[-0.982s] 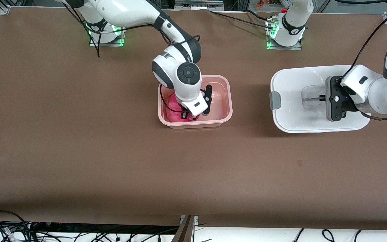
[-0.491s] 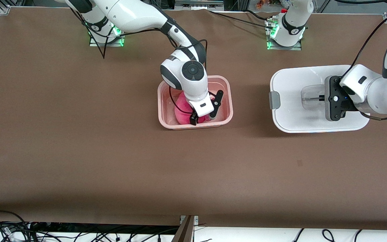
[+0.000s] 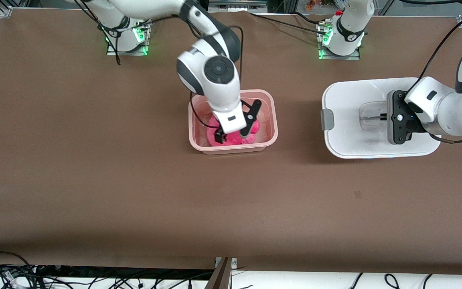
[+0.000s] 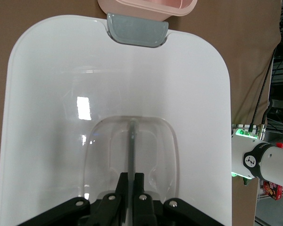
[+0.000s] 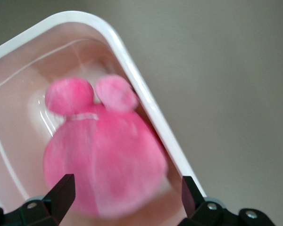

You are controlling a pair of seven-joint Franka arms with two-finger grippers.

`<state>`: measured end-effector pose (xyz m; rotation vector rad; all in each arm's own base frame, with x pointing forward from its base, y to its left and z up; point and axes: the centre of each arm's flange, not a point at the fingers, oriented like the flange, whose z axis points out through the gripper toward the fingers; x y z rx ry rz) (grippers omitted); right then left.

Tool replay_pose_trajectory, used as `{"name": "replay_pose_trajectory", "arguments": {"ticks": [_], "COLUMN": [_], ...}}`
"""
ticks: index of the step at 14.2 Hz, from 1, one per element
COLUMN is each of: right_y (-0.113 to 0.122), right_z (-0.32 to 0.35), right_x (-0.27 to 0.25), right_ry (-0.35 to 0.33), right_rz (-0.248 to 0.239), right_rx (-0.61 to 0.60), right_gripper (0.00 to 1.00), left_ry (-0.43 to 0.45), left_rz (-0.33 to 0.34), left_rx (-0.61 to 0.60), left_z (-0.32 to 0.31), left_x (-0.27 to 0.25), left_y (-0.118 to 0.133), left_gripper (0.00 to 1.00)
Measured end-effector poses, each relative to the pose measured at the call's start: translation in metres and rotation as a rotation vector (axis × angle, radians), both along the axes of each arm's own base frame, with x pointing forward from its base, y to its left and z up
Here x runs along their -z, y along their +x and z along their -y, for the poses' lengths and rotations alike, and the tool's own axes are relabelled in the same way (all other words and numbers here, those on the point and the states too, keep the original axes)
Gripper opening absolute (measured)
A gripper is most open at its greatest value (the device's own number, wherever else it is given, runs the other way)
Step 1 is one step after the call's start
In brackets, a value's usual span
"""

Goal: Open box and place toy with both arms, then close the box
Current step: 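Open the right gripper and withdraw it from the tray, then carry the lid back and lower it onto the box with the left gripper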

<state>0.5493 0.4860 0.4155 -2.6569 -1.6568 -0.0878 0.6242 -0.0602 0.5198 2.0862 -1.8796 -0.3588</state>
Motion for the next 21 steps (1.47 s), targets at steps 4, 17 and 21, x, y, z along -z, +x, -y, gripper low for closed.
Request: {"name": "replay_pose_trajectory", "arguments": {"ticks": [4, 17, 21], "right_y": [0.050, 0.031, 0.024], "right_z": [0.113, 0.419, 0.440], "right_x": [-0.099, -0.184, -0.171], "right_ry": [0.029, 0.046, 0.034], "right_rz": [0.063, -0.104, -0.128], "right_rx": [0.170, 0.749, 0.828], "right_gripper": [1.00, 1.00, 1.00], "left_ry": [-0.010, -0.124, -0.131], "left_rz": [0.024, 0.180, 0.148], "left_rx": [0.043, 0.055, 0.016], "left_z": [0.030, 0.406, 0.419], "left_x": [-0.002, 0.100, 0.144], "left_y": [-0.001, -0.088, -0.090], "left_gripper": [0.07, 0.07, 0.07]}}
